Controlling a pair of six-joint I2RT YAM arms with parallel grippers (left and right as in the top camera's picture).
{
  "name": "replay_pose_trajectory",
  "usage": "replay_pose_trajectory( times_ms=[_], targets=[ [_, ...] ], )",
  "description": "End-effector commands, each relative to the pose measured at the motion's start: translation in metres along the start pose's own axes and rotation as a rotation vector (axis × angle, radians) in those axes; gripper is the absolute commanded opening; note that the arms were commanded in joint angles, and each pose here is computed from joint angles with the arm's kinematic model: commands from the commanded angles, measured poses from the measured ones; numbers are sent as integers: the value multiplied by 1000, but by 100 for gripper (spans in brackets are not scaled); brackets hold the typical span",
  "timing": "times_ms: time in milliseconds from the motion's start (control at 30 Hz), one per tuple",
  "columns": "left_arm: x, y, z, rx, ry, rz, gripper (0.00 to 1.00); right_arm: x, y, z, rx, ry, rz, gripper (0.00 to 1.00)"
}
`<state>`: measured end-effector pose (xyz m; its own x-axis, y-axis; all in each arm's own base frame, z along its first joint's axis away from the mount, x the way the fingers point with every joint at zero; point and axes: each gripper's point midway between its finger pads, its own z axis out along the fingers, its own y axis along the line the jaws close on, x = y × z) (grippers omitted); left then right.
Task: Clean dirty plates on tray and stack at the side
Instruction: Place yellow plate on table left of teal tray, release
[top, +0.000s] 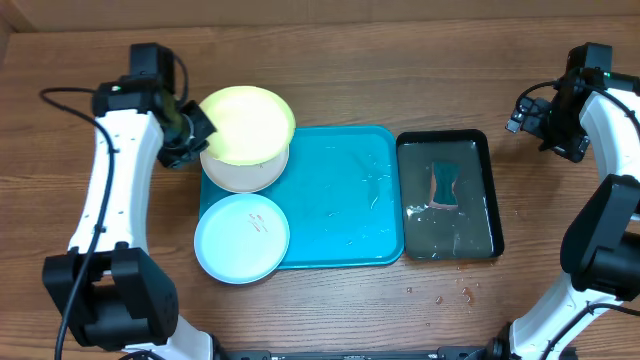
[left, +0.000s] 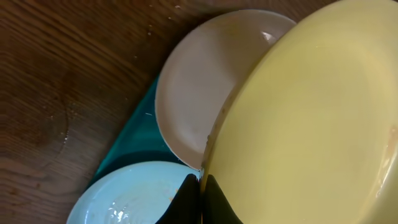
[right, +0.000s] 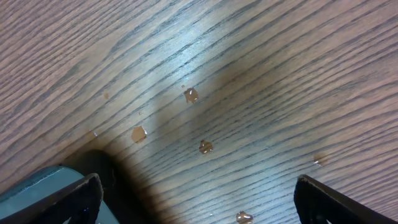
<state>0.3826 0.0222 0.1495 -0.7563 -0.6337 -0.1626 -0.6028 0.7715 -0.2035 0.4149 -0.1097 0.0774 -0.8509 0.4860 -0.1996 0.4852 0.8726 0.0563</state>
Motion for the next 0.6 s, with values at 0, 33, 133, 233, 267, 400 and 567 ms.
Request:
replay_pose_trajectory(
  times_ms=[0, 33, 133, 233, 267, 400, 567],
  targets=[
    [-18, 20, -13, 19, -37, -78, 4, -8, 0, -12, -4, -41, 5, 100],
    [-23, 27, -14, 15, -42, -100, 4, -8, 0, -12, -4, -41, 5, 100],
    [-38, 56, -17, -3, -58, -182, 4, -8, 0, -12, -4, -41, 5, 100],
    [-51, 85, -21, -18, -77, -256, 4, -8, 0, -12, -4, -41, 5, 100],
    [-55, 97, -23, -29, -85, -285, 4, -8, 0, -12, -4, -41, 5, 100],
    [-67, 143, -30, -97, -125, -361, 4, -8, 0, -12, -4, -41, 5, 100],
    [-72, 203, -41, -268, -178, -451, 4, -8, 0, -12, -4, -41, 5, 100]
  ],
)
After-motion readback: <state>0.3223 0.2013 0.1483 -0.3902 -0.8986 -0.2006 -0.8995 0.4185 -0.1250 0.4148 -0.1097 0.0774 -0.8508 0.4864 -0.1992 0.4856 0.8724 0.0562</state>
